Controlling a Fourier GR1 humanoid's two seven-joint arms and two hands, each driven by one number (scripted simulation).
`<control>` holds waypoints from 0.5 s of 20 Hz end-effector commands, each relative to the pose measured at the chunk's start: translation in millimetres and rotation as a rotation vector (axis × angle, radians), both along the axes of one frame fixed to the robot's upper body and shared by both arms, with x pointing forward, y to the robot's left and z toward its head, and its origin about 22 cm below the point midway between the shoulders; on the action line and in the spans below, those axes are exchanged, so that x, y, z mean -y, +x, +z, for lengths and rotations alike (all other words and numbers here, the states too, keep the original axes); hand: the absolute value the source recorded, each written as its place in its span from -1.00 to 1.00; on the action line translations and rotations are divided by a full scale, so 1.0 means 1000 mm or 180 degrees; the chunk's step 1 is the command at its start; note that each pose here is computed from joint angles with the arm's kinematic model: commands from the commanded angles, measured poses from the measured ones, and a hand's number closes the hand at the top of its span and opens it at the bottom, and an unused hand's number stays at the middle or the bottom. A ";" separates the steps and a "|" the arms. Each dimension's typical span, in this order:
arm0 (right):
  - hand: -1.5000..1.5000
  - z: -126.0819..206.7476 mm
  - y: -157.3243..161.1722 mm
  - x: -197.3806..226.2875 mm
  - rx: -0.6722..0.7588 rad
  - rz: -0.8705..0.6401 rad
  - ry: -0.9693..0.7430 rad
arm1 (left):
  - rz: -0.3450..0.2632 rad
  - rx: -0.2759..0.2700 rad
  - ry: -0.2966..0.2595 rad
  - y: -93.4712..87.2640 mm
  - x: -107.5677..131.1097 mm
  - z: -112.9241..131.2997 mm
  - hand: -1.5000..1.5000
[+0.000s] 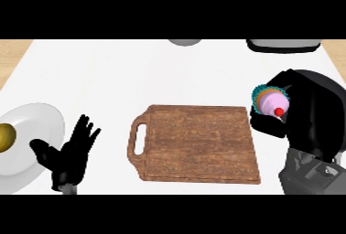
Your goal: Pick the cupcake from the cutting board and place it in the pan
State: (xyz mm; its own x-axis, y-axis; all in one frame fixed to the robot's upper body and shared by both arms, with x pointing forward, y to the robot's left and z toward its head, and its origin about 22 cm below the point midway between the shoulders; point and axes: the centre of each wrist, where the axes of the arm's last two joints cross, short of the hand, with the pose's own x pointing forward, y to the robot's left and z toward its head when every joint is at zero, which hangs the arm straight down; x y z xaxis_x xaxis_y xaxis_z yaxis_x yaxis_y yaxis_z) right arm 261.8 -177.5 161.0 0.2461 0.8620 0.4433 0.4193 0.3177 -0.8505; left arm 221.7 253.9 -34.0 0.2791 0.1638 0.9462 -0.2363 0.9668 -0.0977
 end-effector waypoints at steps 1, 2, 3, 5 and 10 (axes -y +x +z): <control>1.00 -0.017 0.028 0.049 0.0068 -0.0173 0.0010 | 0.0015 -0.0104 0.0017 -0.011 0.016 -0.016 0.00; 1.00 -0.018 0.032 0.054 0.0116 -0.0232 -0.0025 | -0.0043 -0.0137 0.0025 -0.028 0.005 -0.005 0.00; 1.00 -0.023 0.042 0.061 0.0137 -0.0323 -0.0084 | -0.0003 -0.0114 0.0035 0.000 0.009 -0.001 0.00; 1.00 -0.013 0.063 0.089 0.0100 -0.0338 -0.0142 | 0.0042 -0.0096 0.0004 -0.006 0.005 -0.018 0.00; 1.00 -0.071 0.075 0.136 0.0102 -0.0440 -0.0293 | 0.0017 -0.0077 0.0003 0.009 0.013 -0.010 0.00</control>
State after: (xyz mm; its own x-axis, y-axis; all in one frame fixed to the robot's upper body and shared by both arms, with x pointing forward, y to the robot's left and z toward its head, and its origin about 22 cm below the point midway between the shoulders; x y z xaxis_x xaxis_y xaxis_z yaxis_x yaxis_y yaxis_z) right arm 329.0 -276.3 123.7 0.3251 0.8554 0.4033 0.4731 0.2222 -0.8526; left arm 221.1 246.5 -35.5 0.2716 0.1549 0.9499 -0.2345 0.9679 -0.0908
